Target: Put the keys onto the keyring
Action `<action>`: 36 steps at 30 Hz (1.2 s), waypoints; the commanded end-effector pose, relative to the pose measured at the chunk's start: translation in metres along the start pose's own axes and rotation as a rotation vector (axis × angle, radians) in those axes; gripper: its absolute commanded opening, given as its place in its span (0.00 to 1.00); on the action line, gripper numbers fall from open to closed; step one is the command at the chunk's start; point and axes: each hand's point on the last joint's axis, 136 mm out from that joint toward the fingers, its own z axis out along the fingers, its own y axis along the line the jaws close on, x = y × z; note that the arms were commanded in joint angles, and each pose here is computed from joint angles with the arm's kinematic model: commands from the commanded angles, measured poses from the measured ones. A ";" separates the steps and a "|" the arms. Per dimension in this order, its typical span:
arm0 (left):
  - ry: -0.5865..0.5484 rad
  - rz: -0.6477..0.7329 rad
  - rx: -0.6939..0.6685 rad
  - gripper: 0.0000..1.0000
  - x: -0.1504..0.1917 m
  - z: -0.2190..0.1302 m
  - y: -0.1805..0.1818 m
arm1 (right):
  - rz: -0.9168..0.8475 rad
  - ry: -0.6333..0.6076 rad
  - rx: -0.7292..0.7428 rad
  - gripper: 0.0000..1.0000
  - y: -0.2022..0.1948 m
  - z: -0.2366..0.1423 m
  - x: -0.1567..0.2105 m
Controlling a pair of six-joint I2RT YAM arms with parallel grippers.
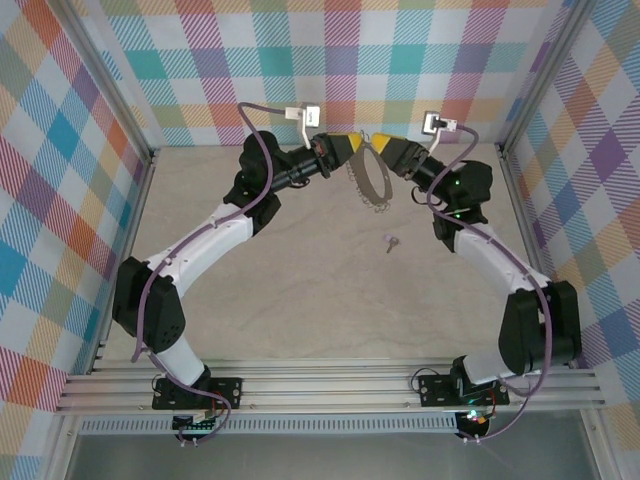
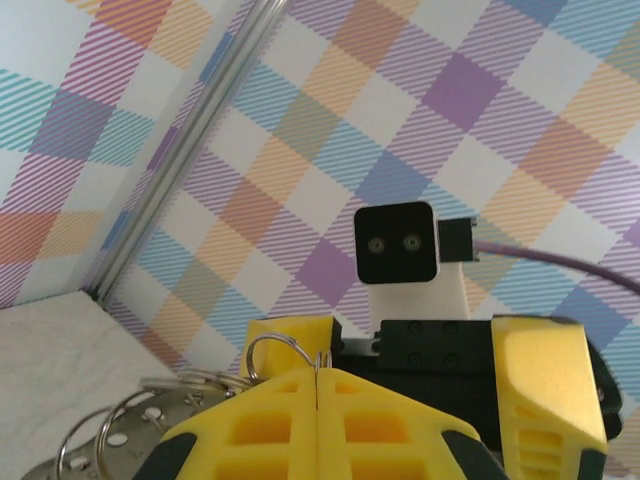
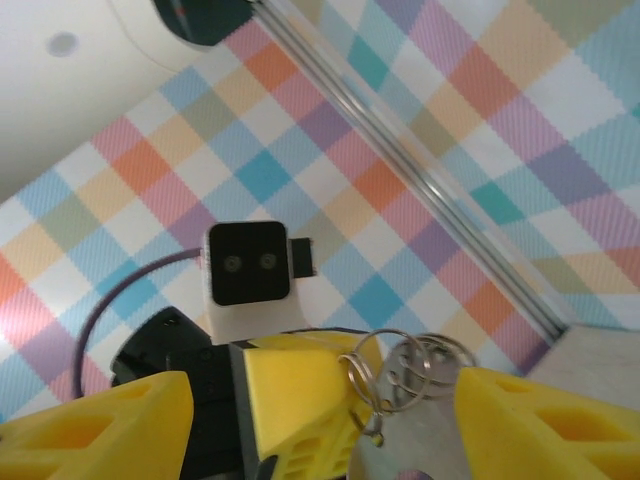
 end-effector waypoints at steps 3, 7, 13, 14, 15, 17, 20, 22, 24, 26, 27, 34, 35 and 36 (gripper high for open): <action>0.031 0.140 0.083 0.00 -0.015 -0.012 -0.037 | -0.073 0.126 0.222 0.72 -0.019 -0.017 0.016; 0.108 0.182 0.096 0.00 -0.006 -0.015 -0.036 | -0.099 0.221 0.370 0.73 -0.031 -0.032 0.028; 0.230 0.236 0.146 0.00 0.005 -0.021 -0.040 | -0.172 0.299 0.611 0.72 -0.052 -0.063 0.038; 0.252 0.243 0.156 0.00 0.007 -0.022 -0.041 | -0.188 0.305 0.634 0.72 -0.052 -0.067 0.039; 0.274 0.249 0.164 0.00 0.009 -0.023 -0.041 | -0.202 0.313 0.647 0.72 -0.051 -0.070 0.040; 0.315 0.267 0.176 0.00 0.013 -0.024 -0.042 | -0.226 0.324 0.643 0.71 -0.048 -0.073 0.042; 0.375 0.292 0.197 0.00 0.018 -0.027 -0.044 | -0.266 0.321 0.573 0.69 -0.035 -0.071 0.045; 0.406 0.302 0.212 0.00 0.021 -0.028 -0.045 | -0.292 0.314 0.496 0.64 -0.021 -0.066 0.046; 0.423 0.316 0.228 0.00 0.022 -0.029 -0.047 | -0.311 0.311 0.427 0.60 -0.009 -0.062 0.047; 0.456 0.299 0.236 0.00 0.028 -0.031 -0.047 | -0.323 0.312 0.366 0.55 0.003 -0.057 0.046; 0.464 0.300 0.246 0.00 0.029 -0.031 -0.047 | -0.332 0.312 0.329 0.53 0.011 -0.055 0.046; 0.502 0.297 0.287 0.00 0.036 -0.034 -0.050 | -0.329 0.319 0.144 0.42 0.048 -0.045 0.046; 0.504 0.297 0.291 0.00 0.036 -0.034 -0.050 | -0.326 0.320 0.127 0.40 0.050 -0.044 0.046; 0.507 0.294 0.292 0.00 0.037 -0.034 -0.049 | -0.324 0.320 0.109 0.39 0.053 -0.043 0.047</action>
